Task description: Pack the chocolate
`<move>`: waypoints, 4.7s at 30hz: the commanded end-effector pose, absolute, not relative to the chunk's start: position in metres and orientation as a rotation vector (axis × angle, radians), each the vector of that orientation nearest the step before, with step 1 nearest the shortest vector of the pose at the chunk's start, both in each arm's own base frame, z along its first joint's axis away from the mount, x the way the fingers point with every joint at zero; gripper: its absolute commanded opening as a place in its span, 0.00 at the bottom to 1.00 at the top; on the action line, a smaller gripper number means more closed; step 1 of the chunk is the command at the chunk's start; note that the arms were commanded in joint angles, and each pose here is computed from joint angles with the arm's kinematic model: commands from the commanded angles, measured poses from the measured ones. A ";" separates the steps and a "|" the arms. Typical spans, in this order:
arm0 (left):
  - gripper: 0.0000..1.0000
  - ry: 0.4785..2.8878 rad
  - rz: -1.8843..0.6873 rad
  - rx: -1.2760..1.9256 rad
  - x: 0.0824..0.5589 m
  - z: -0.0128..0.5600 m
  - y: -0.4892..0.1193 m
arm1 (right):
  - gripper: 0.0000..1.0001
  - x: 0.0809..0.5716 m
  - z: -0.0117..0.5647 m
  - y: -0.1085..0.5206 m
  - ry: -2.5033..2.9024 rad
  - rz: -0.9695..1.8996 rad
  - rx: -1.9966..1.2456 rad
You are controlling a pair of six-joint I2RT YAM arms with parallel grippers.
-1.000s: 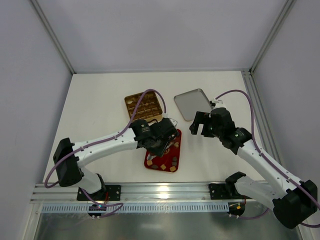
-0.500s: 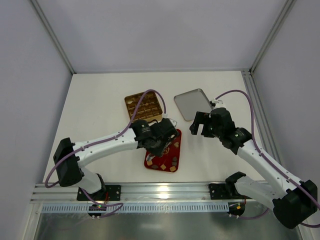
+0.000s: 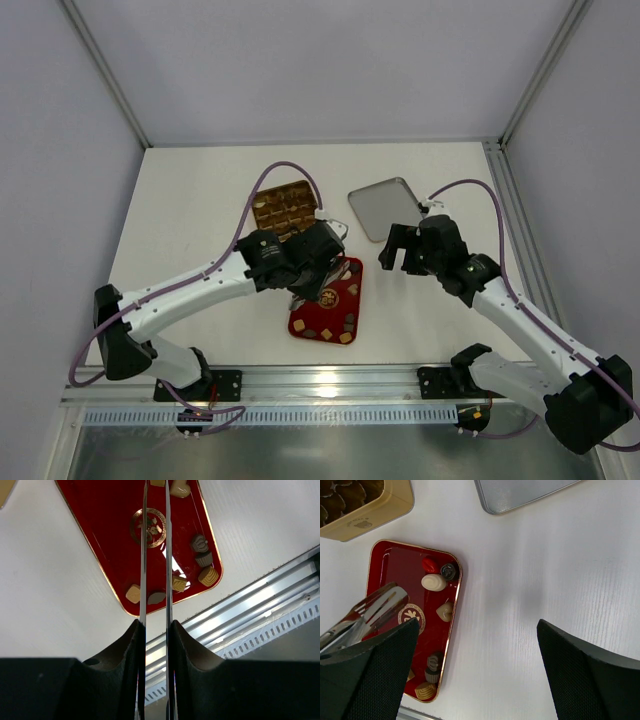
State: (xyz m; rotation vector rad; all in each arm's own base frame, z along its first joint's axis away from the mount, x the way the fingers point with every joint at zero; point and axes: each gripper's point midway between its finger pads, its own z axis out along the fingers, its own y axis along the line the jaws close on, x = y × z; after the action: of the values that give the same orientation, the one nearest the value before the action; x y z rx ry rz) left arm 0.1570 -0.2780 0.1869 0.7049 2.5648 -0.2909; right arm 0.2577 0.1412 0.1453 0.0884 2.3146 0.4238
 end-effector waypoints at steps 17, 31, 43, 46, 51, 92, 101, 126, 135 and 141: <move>0.15 2.424 -0.219 0.198 0.305 0.244 -0.204 | 1.00 0.275 0.159 0.153 2.275 0.448 0.044; 0.15 2.495 -0.142 0.086 0.360 0.210 -0.176 | 1.00 0.277 0.153 0.157 2.287 0.454 0.023; 0.16 2.547 -0.100 0.072 0.365 0.183 -0.167 | 1.00 0.277 0.152 0.158 2.292 0.463 0.028; 0.17 2.554 -0.103 0.071 0.360 0.181 -0.165 | 1.00 0.277 0.151 0.158 2.294 0.461 0.031; 0.17 2.569 -0.098 0.070 0.352 0.174 -0.162 | 1.00 0.277 0.150 0.158 2.298 0.463 0.033; 0.37 2.482 -0.166 0.073 0.345 0.216 -0.161 | 1.00 0.276 0.156 0.157 2.286 0.463 0.040; 0.39 2.341 -0.082 -0.150 0.355 0.258 -0.113 | 1.00 0.278 0.162 0.162 2.272 0.490 0.011; 0.40 2.462 0.131 -0.549 0.425 0.116 0.009 | 1.00 0.266 0.181 0.157 2.229 0.501 -0.045; 0.50 2.579 0.160 -0.570 0.412 0.069 0.018 | 1.00 0.265 0.176 0.156 2.237 0.497 -0.047; 0.57 2.625 0.161 -0.588 0.403 0.049 0.018 | 1.00 0.265 0.172 0.156 2.249 0.493 -0.045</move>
State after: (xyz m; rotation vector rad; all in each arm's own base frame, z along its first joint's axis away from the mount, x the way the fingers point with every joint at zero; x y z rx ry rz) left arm 0.3960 0.0153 0.0529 -0.5795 2.6518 0.1757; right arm 0.2633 0.1546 0.1655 -0.0324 2.2743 0.4827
